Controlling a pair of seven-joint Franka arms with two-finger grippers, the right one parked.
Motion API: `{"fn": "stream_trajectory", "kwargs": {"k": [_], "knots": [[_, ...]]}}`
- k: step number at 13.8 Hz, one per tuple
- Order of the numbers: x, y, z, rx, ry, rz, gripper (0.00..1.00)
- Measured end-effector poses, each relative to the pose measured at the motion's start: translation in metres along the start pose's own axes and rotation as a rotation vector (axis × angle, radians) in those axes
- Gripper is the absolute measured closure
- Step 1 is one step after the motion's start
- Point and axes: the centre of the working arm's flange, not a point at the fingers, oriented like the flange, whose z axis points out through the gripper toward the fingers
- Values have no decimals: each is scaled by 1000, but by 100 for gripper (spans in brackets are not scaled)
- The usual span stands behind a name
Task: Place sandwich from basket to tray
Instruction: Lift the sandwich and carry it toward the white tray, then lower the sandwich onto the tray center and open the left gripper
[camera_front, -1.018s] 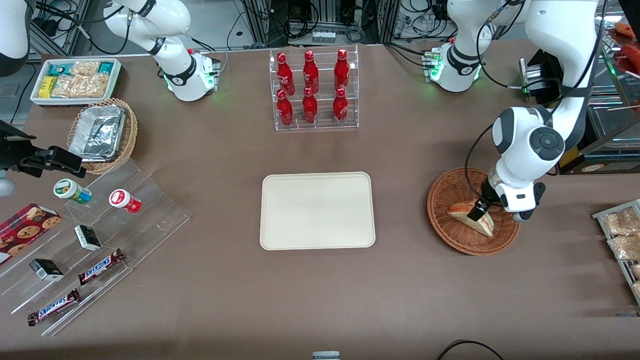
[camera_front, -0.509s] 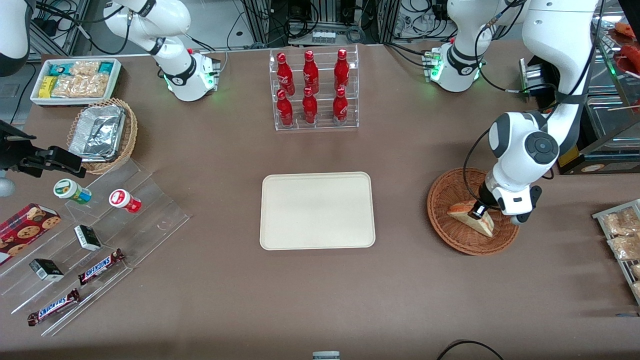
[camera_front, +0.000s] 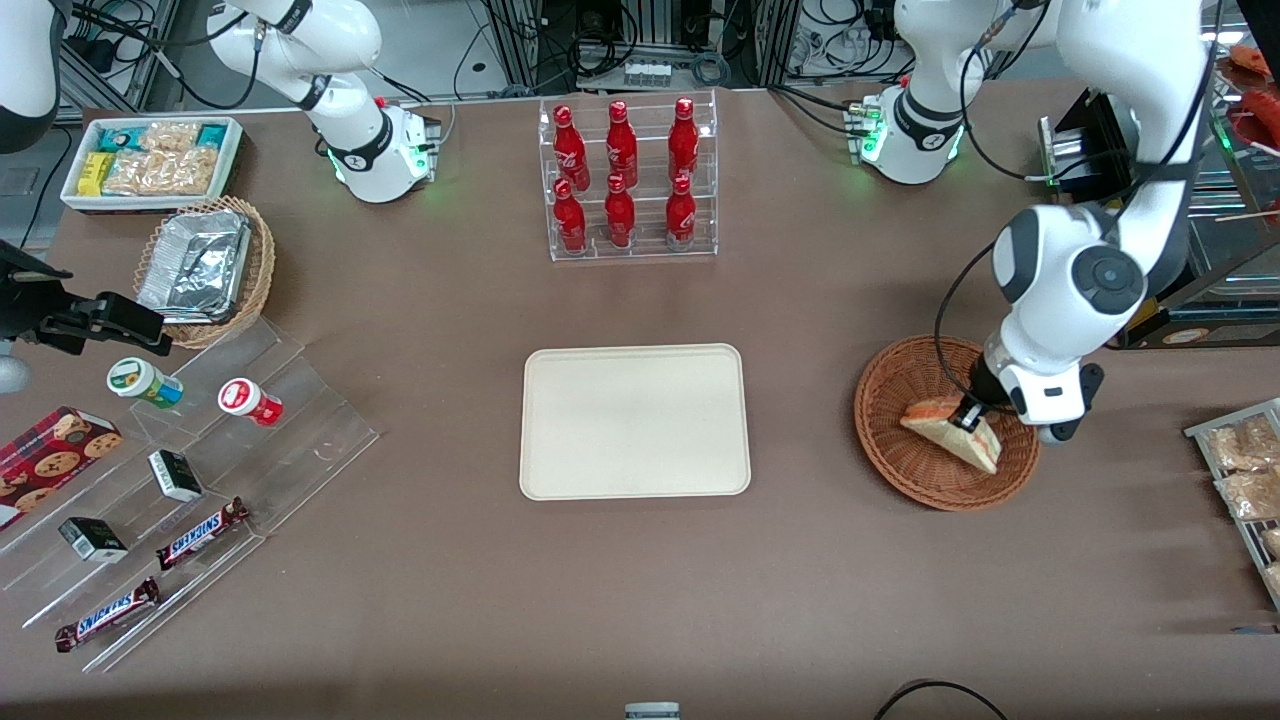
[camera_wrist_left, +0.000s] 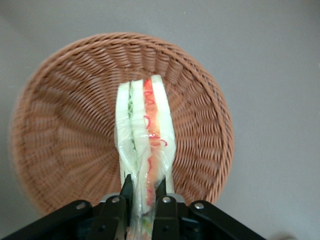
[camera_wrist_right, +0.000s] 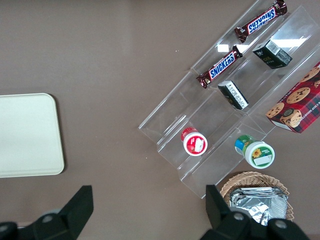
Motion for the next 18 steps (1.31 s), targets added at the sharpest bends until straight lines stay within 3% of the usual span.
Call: {"fn": "stream_trajectory", "kwargs": {"k": [2,4,9,15,17,18], "knots": [[-25,18,-52,73,-18,75,86],[-59,44,-90,92,-24,150,86],[-182,101,-111,55,-36,383,86],[-300,181,-85,-36,-124,611,86],[-336,211,-54,-56,-121,679,86],[-356,221,-32,-39,-104,707,86]]}}
